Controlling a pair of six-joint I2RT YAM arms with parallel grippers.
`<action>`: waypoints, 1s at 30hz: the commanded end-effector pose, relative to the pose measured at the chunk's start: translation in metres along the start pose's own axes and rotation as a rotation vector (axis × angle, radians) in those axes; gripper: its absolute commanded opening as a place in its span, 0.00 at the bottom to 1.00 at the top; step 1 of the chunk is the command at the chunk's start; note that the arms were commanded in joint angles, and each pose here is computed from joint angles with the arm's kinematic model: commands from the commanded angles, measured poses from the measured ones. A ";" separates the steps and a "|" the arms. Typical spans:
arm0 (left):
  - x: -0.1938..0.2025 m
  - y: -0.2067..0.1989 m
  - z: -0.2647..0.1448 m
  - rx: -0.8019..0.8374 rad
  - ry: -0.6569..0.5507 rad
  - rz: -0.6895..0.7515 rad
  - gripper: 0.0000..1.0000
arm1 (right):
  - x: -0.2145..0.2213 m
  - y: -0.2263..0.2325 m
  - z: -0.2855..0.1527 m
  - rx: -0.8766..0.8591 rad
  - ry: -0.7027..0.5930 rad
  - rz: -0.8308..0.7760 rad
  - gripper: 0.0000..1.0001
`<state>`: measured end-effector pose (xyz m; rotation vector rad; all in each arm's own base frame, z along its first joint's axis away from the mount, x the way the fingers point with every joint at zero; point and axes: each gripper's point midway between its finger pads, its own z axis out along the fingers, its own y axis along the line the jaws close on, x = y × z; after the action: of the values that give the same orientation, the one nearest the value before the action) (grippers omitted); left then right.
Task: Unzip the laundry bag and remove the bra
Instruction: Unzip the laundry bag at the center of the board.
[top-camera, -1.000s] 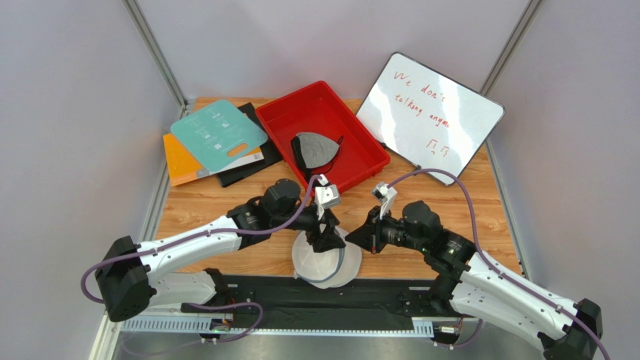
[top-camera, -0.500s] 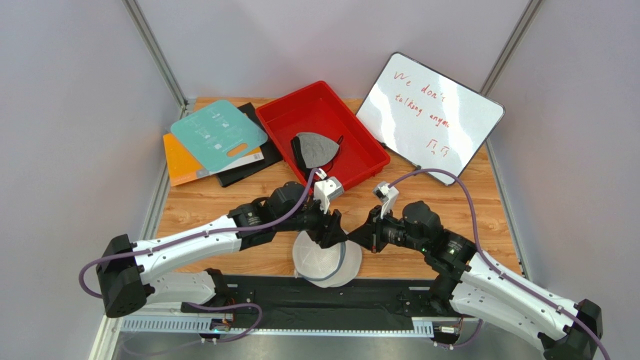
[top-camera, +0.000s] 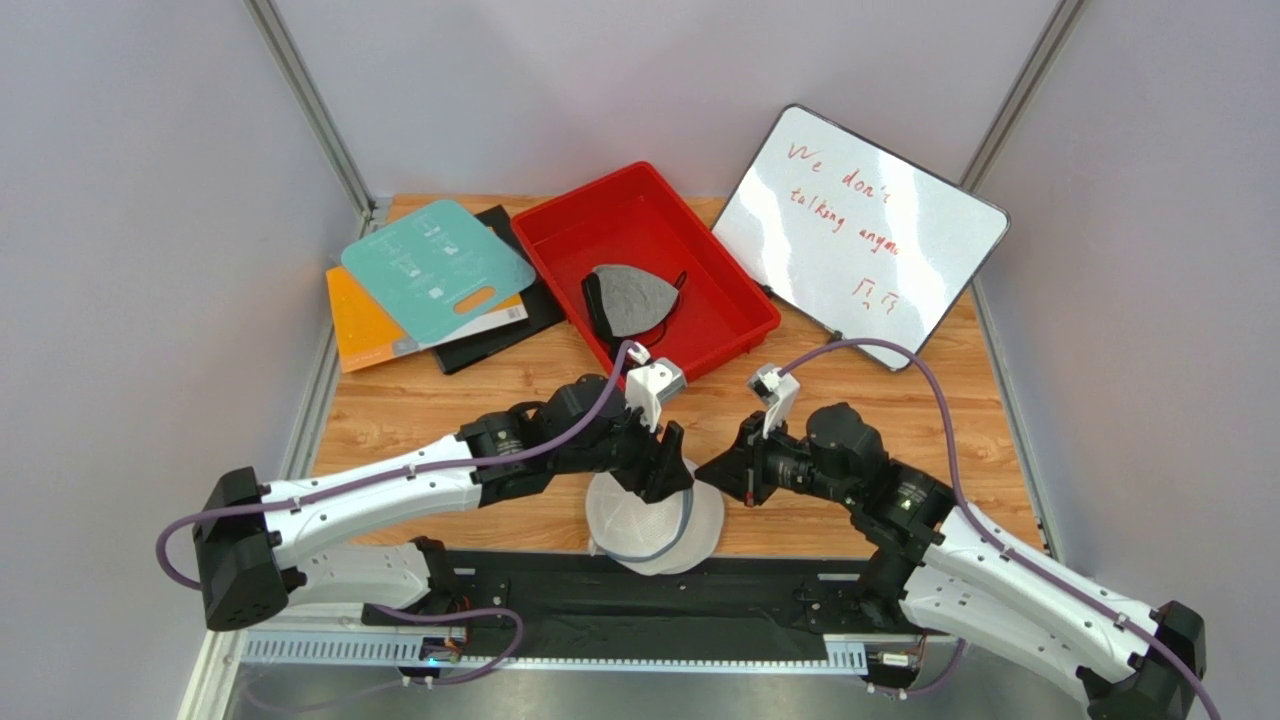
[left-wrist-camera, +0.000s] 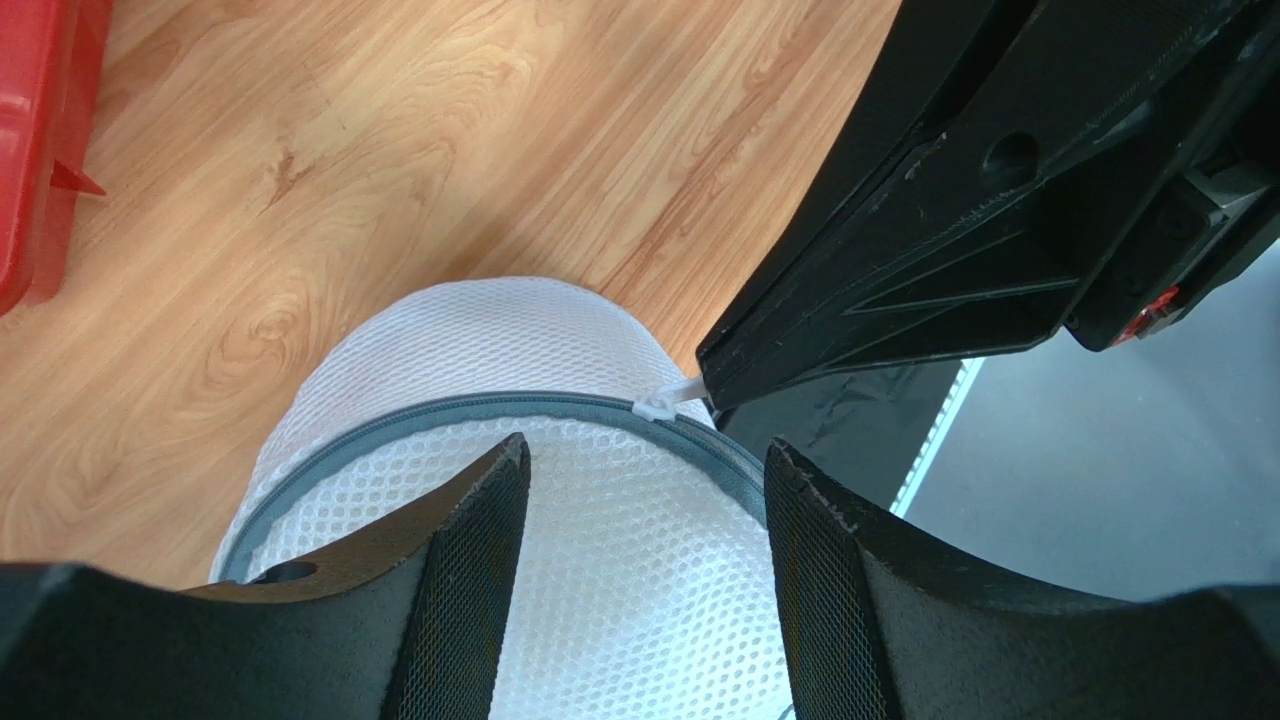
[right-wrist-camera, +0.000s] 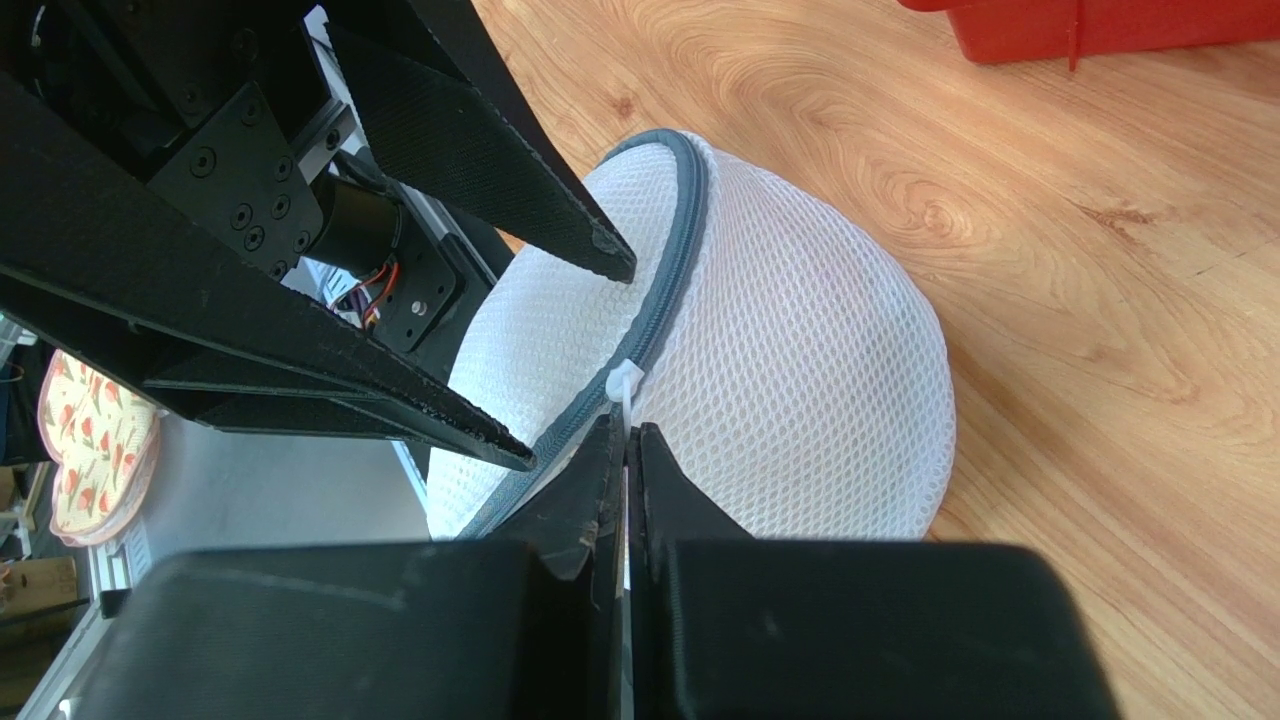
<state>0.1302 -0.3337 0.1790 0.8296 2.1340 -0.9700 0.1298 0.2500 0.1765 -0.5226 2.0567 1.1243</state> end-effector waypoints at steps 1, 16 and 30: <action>-0.017 -0.015 0.000 0.039 -0.038 -0.031 0.64 | -0.022 0.013 -0.007 -0.027 -0.066 -0.027 0.00; -0.016 -0.019 0.007 0.042 -0.016 -0.027 0.17 | -0.019 0.014 -0.009 -0.042 -0.071 -0.028 0.00; -0.015 -0.027 -0.008 0.110 -0.024 0.081 0.00 | -0.008 0.008 0.003 -0.044 -0.033 -0.027 0.00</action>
<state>0.1219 -0.3430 0.1720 0.8830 2.1611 -0.9951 0.1280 0.2489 0.1775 -0.5262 2.0536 1.1283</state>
